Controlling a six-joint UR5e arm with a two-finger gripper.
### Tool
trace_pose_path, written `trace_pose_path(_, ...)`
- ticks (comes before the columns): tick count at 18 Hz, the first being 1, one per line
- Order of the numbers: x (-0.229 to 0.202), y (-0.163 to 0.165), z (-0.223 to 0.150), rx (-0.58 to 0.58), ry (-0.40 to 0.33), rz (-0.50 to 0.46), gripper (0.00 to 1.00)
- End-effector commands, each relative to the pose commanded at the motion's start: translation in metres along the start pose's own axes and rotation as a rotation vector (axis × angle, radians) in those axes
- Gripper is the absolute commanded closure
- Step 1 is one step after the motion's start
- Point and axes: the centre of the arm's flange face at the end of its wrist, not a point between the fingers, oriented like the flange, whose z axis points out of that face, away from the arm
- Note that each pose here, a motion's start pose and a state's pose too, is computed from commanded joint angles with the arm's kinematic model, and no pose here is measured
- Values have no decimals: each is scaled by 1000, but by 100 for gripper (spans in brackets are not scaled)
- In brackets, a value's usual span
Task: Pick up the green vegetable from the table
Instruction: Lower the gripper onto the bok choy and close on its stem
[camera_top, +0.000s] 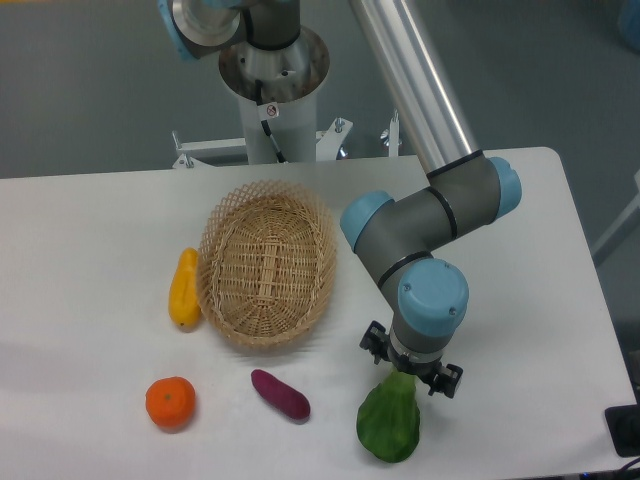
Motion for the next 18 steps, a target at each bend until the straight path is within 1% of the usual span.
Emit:
trace_pose_path(2,10,-6,7,-5,8,8,0)
trace_pose_path(6,6,-7,19,-48,-52,5,0)
trace_pose_path(10,7,-6,23,-58,-49,6,0)
trace_pose_path(11,8,-7,22,-59,-52,9,4)
trace_pose_path(14,8,-7,20,-60,-54,8,43)
trace_pose_path(16,9,-6,17,-58,-56,10,74)
trace_pose_path(17,9,-6,13,-57,-56,7,87)
trace_pose_path(18,8,-5,11,-56,-57,4,98)
